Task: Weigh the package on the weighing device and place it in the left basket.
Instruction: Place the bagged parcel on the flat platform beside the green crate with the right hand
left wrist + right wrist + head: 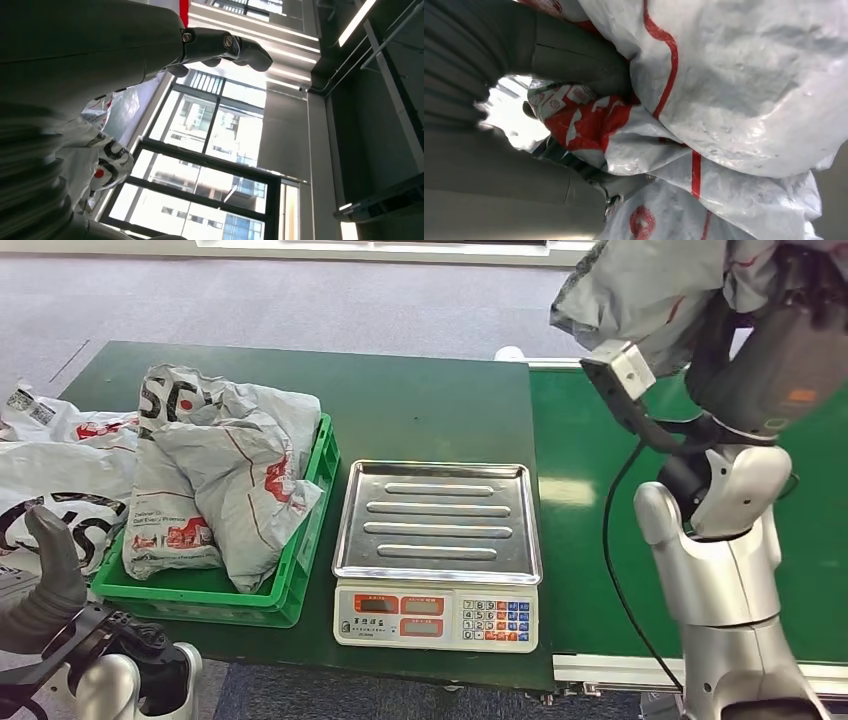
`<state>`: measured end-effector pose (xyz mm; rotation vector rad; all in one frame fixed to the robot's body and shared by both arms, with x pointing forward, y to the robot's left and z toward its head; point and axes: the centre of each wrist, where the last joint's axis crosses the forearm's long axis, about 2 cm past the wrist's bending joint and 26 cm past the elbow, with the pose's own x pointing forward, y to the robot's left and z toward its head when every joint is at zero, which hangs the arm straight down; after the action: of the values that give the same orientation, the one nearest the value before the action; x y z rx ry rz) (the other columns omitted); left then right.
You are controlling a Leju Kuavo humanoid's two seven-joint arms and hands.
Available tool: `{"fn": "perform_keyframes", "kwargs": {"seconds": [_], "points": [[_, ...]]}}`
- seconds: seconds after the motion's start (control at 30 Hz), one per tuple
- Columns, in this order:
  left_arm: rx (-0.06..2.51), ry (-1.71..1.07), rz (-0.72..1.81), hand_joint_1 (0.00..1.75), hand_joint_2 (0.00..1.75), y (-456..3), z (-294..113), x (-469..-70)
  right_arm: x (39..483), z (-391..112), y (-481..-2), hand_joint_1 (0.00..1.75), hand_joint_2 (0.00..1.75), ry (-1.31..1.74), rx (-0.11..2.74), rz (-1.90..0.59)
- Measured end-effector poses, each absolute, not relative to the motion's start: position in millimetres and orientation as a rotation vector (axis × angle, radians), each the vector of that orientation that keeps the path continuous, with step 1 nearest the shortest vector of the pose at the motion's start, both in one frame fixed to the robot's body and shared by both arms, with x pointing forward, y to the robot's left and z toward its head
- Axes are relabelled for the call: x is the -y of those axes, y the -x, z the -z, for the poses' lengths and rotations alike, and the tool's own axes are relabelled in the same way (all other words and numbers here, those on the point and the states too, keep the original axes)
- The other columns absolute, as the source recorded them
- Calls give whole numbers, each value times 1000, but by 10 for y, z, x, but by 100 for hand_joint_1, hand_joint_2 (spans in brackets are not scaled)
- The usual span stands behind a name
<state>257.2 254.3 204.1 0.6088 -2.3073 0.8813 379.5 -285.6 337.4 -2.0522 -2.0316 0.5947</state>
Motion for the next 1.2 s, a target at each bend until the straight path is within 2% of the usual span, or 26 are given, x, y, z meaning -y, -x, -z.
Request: {"fn": "perform_keyframes", "kwargs": {"seconds": [0.17,0.33,0.47,0.67,0.7,0.8,0.83,0.87,1.0,1.2], "points": [[2326,-526,-858,0,175,-2663,-2050,-2485,1819,-2955,-4059,175,175,1622,2033,-1103],[2316,-501,-844,0,175,-2689,-2017,-2449,1016,-2485,-4022,175,175,1298,2021,-1341],[2312,-503,-843,0,175,-2691,-2008,-2446,686,-2295,-3928,175,175,1171,2000,-1426],[2312,-505,-844,0,175,-2690,-2008,-2448,488,-2226,-3868,175,175,1098,1980,-1493],[2312,-505,-844,0,175,-2689,-2008,-2450,467,-2224,-3859,157,175,1089,1980,-1498],[2313,-507,-845,0,175,-2687,-2011,-2454,418,-2224,-3841,26,175,1068,1978,-1506],[2313,-507,-846,0,175,-2687,-2012,-2455,408,-2224,-3838,0,175,1066,1976,-1508],[2313,-508,-846,0,175,-2686,-2013,-2456,400,-2224,-3835,0,175,1067,1974,-1506],[2317,-512,-851,0,175,-2679,-2023,-2465,383,-2254,-3832,0,0,1106,1996,-1443],[2316,-538,-864,0,175,-2663,-2038,-2492,405,-2466,-3858,0,0,1204,2118,-1255]]}}
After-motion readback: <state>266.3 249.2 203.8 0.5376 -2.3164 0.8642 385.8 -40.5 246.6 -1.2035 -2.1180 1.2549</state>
